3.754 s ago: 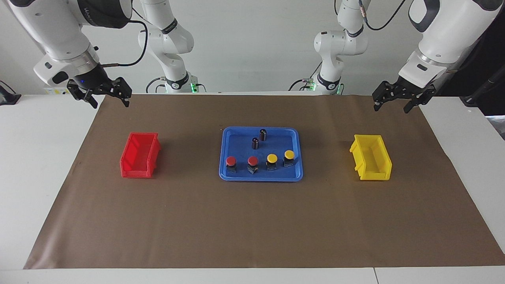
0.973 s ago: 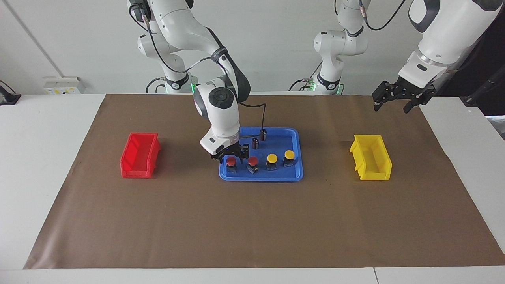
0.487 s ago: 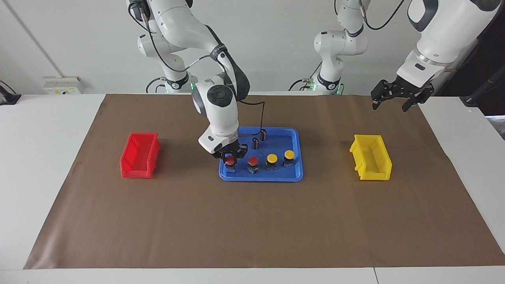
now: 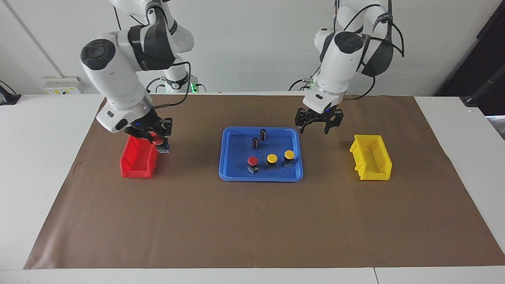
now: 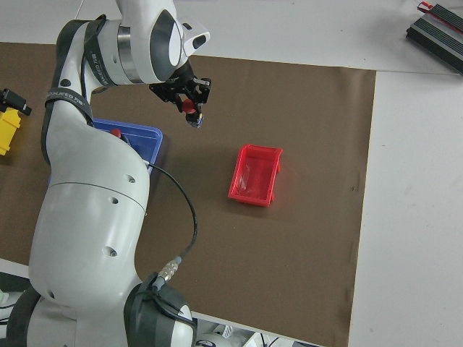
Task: Sort red and yellow buttons by color
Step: 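Carry the red button to the red bin while the left gripper grasps yellow, then release the red button into the red bin while the left gripper carries yellow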
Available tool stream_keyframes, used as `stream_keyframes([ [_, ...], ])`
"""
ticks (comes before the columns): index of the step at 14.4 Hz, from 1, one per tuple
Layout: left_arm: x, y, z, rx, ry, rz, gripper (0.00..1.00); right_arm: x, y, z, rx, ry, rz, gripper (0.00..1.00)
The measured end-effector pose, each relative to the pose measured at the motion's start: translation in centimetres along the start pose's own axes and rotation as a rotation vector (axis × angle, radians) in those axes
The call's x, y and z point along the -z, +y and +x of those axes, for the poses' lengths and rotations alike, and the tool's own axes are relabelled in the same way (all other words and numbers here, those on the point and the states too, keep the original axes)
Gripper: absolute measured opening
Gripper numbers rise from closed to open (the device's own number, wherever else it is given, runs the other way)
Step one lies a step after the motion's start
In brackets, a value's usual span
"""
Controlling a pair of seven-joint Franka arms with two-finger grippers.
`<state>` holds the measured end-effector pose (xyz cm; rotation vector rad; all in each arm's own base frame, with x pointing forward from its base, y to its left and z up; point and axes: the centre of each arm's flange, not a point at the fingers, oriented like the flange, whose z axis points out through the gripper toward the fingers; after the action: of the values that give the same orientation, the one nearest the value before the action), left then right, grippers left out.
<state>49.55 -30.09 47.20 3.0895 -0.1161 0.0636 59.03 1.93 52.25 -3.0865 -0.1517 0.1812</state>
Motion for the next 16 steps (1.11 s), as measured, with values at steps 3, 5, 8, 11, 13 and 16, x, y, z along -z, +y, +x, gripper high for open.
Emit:
stream_keyframes([
  [3,-4.7,1.7,0.2,0.024,0.011,-0.007,0.76,-3.9,6.3,-2.1,0.015,0.0,0.01,0.41],
  [5,-6.3,1.8,0.6,0.029,0.01,-0.007,0.73,-6.7,7.3,-2.7,0.021,0.03,0.004,0.41],
  [8,-7.7,2.5,0.6,0.033,0.013,-0.009,0.73,-10.0,6.9,-4.5,0.047,0.038,-0.003,0.41],
  [11,-8.9,2.9,0.4,0.034,0.016,-0.011,0.73,-12.0,7.5,-6.4,0.052,0.059,-0.011,0.41],
  [13,-10.1,2.8,0.3,0.034,0.008,-0.006,0.73,-13.6,7.6,-7.4,0.064,0.087,-0.021,0.41],
  [16,-11.6,3.2,0.3,0.044,0.003,-0.003,0.68,-15.9,8.7,-8.6,0.063,0.104,-0.028,0.41],
])
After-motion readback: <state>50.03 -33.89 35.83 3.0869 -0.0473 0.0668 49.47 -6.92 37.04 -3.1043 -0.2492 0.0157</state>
